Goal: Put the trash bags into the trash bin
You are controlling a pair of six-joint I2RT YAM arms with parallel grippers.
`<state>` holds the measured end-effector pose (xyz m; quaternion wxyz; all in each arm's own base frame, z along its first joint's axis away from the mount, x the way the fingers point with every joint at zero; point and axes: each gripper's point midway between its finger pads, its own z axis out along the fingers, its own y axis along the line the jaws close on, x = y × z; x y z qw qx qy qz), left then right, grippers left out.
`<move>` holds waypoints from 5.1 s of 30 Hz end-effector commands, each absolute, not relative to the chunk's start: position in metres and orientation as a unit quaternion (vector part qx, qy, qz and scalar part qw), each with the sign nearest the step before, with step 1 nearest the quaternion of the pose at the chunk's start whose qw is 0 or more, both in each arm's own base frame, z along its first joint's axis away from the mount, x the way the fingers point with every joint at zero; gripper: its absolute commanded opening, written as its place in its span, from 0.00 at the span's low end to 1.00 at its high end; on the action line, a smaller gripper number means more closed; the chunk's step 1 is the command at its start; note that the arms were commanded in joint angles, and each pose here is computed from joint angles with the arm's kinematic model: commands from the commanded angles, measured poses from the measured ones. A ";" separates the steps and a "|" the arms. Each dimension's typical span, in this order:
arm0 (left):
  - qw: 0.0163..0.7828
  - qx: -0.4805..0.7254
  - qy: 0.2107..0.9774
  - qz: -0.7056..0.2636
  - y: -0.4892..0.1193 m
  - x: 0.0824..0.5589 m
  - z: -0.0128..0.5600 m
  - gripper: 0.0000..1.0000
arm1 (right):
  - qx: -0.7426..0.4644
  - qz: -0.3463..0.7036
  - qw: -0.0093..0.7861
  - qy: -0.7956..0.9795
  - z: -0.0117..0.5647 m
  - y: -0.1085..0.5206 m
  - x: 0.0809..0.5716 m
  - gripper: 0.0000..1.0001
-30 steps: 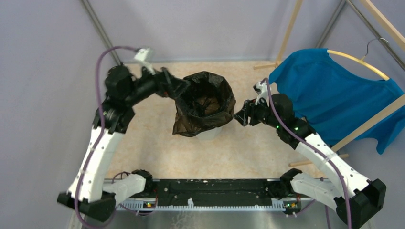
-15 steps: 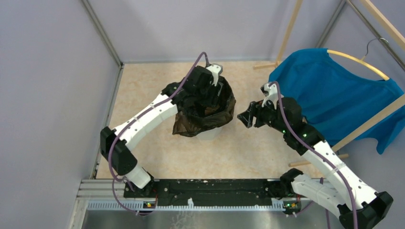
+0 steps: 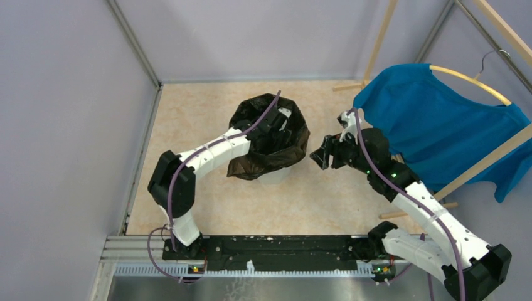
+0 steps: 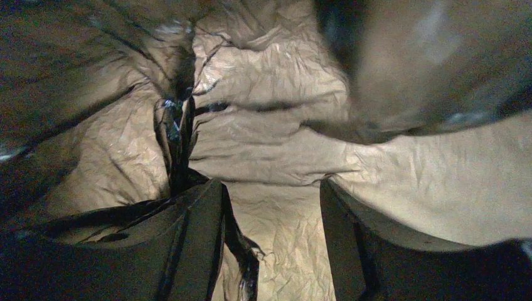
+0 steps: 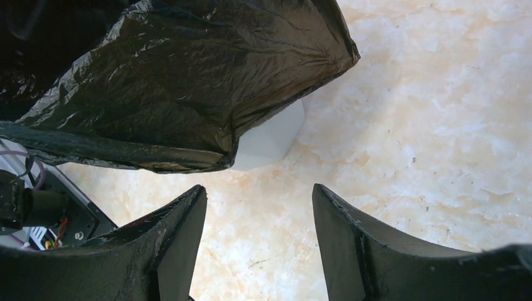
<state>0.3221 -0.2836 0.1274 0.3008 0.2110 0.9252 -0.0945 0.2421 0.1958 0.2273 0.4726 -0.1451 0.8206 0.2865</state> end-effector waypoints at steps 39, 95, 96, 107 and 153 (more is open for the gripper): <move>0.602 0.169 0.722 -0.297 -0.221 0.239 0.426 0.98 | -0.146 0.326 0.413 0.838 0.155 0.224 0.247 0.82; 0.730 0.061 0.617 -0.288 -0.046 0.106 0.490 0.98 | -0.341 0.405 0.509 0.678 0.124 0.502 0.364 0.99; 0.730 0.061 0.616 -0.288 -0.047 0.106 0.490 0.98 | -0.339 0.408 0.510 0.677 0.123 0.511 0.368 0.99; 0.715 0.053 0.633 -0.292 -0.050 0.109 0.483 0.98 | -0.260 0.387 0.550 0.693 0.108 0.617 0.418 0.98; 0.675 -0.001 0.679 -0.290 -0.127 0.202 0.434 0.98 | -0.121 0.272 0.713 0.635 0.505 0.100 0.149 0.99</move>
